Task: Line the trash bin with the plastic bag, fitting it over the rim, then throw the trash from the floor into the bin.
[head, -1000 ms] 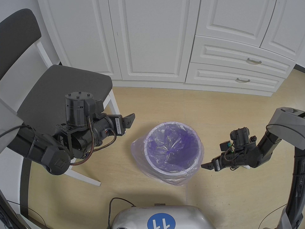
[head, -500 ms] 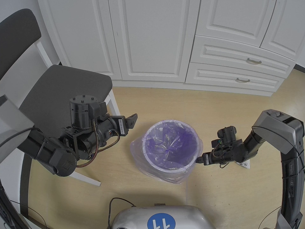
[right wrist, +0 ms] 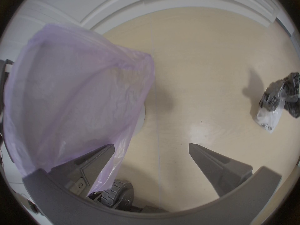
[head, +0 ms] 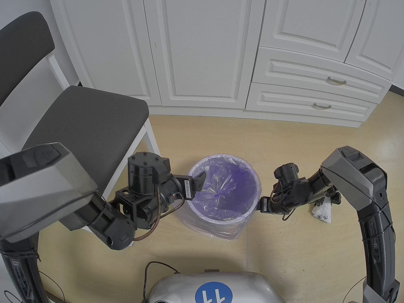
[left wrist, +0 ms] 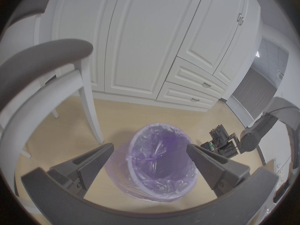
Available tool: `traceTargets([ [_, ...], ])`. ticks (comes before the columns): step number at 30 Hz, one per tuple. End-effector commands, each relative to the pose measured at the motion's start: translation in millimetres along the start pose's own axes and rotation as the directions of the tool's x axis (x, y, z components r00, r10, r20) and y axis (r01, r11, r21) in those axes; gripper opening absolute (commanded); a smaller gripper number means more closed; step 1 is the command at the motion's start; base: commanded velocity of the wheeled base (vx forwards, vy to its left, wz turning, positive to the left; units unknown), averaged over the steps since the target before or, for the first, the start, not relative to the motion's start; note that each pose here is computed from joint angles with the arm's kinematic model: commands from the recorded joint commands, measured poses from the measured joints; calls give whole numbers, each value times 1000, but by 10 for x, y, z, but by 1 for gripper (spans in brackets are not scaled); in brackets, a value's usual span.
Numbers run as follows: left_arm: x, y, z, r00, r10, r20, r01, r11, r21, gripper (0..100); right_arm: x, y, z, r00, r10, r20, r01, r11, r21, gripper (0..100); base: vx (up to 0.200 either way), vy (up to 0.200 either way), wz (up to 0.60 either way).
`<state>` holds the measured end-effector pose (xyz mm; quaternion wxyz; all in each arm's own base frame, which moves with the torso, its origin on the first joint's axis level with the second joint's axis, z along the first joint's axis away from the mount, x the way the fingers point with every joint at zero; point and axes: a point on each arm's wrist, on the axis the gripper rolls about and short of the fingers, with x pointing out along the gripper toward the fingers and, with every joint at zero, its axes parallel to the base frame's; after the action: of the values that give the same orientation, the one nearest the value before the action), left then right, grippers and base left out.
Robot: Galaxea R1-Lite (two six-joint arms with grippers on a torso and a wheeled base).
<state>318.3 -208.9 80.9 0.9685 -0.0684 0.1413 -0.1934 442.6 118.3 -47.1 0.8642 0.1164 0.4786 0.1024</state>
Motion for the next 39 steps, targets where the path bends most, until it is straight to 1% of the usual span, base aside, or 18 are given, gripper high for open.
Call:
traceTargets([
  [1, 322, -75, -337, 998, 3, -62, -2, 1000, 17, 100, 80, 82, -42, 998, -11, -61, 14, 999, 40, 100, 0, 0, 0],
  [3, 390, -121, -317, 997, 1, -77, 1, 1000, 22, 100, 65, 81, -73, 997, -17, -80, 20, 999, 41, 100, 0, 0, 0],
  [5, 437, -202, -298, 991, 5, -133, 0, 999, 37, 100, 62, 69, -108, 996, -18, -89, 22, 999, 44, 100, 0, 0, 0],
  [6, 470, -241, -272, 984, 21, -177, -13, 999, 48, 100, 56, 66, -120, 996, -19, -91, 23, 999, 43, 100, 0, 0, 0],
  [9, 557, -321, -189, 958, 90, -272, -70, 994, 82, 100, 48, 64, -128, 995, -20, -94, 24, 999, 40, 100, 0, 0, 0],
  [10, 568, -334, -175, 956, 94, -278, -74, 994, 81, 100, 48, 64, -128, 995, -20, -94, 24, 999, 40, 100, 0, 0, 0],
  [11, 636, -401, -130, 936, 125, -330, -107, 992, 71, 100, 48, 64, -127, 996, -19, -92, 23, 999, 37, 100, 0, 0, 0],
  [14, 758, -466, -118, 904, 174, -390, -166, 985, 54, 100, 48, 65, -127, 996, -18, -93, 21, 999, 35, 100, 0, 0, 0],
  [16, 890, -483, -126, 859, 235, -454, -235, 970, 57, 100, 46, 59, -122, 996, -18, -92, 22, 999, 35, 100, 0, 0, 0],
  [18, 1007, -474, -175, 827, 266, -495, -286, 958, 37, 100, 43, 42, -111, 996, -19, -90, 22, 999, 39, 100, 0, 0, 0],
  [19, 1084, -460, -236, 809, 285, -514, -316, 948, 29, 100, 43, 42, -111, 996, -19, -90, 22, 999, 39, 100, 0, 0, 0],
  [20, 1117, -452, -262, 802, 295, -519, -327, 944, 30, 100, 43, 40, -115, 996, -19, -91, 23, 999, 39, 100, 0, 0, 0],
  [24, 1266, -377, -451, 752, 376, -541, -395, 915, 87, 100, 43, 37, -124, 995, -21, -97, 25, 999, 39, 100, 0, 0, 0],
  [25, 1268, -377, -453, 751, 378, -541, -396, 914, 88, 100, 43, 37, -123, 995, -22, -97, 26, 999, 39, 100, 0, 0, 0],
  [26, 1282, -370, -492, 736, 388, -555, -402, 910, 103, 100, 42, 40, -115, 995, -21, -94, 25, 999, 37, 100, 0, 0, 0],
  [30, 1306, -313, -604, 703, 409, -582, -412, 901, 135, 100, 44, 44, -103, 995, -20, -93, 23, 999, 37, 100, 0, 0, 0],
  [36, 1344, -218, -688, 683, 426, -593, -426, 892, 150, 100, 43, 38, -101, 996, -20, -92, 24, 999, 39, 100, 0, 0, 0],
  [39, 1325, -201, -640, 678, 436, -592, -439, 886, 149, 100, 43, 32, -97, 996, -19, -91, 23, 999, 40, 100, 0, 0, 0],
])
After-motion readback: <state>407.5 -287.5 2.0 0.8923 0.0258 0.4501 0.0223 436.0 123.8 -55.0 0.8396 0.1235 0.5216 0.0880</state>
